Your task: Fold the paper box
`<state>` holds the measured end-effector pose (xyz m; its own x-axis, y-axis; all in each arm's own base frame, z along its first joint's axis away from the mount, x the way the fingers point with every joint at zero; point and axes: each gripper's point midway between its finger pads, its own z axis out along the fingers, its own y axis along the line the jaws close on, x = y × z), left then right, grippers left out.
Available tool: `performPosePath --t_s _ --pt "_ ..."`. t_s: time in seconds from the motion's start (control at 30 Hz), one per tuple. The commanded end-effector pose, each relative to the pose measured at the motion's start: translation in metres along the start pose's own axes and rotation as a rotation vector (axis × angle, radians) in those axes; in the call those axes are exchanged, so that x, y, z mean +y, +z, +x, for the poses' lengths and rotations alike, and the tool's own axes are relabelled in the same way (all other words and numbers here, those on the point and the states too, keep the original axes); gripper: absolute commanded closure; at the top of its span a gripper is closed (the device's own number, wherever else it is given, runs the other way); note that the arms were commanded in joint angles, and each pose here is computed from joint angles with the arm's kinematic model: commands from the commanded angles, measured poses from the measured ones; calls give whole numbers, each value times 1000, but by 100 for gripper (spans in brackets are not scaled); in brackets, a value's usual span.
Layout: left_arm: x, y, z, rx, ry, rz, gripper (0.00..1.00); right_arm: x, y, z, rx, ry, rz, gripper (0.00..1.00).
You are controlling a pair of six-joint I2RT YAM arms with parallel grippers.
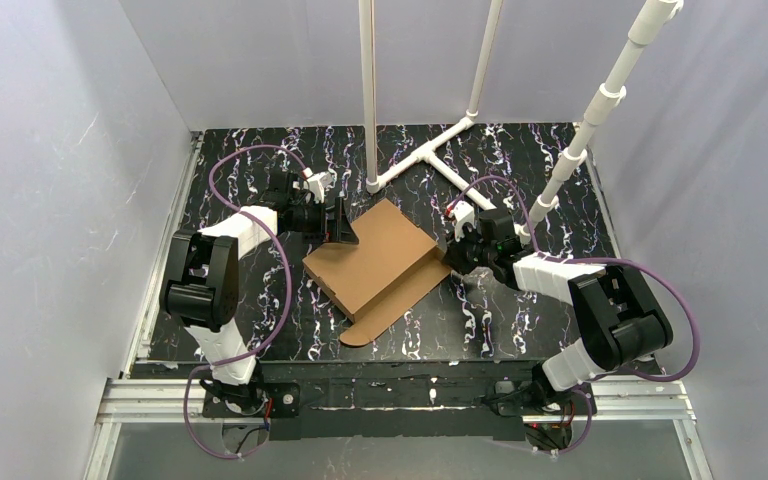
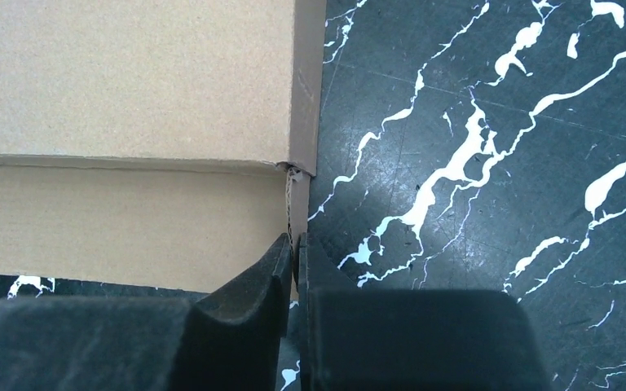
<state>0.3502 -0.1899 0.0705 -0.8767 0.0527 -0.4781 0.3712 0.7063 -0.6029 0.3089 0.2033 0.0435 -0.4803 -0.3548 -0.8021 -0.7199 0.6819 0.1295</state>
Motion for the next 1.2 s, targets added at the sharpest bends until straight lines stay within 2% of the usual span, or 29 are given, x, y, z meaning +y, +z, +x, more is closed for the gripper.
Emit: performPosePath --t_s 0.0,0.23,0.83,1.17 --pt "-10 -6 -2 3 12 32 5 -5 -3 -27 -57 -44 16 88" --pt "-13 -5 -1 11 9 62 5 -5 -2 -31 -65 -66 14 99" --pt "-20 0 3 38 -18 119 6 8 -3 -41 -54 -180 14 99" --pt "-28 1 4 52 -7 163 8 11 4 -40 33 -178 1 99"
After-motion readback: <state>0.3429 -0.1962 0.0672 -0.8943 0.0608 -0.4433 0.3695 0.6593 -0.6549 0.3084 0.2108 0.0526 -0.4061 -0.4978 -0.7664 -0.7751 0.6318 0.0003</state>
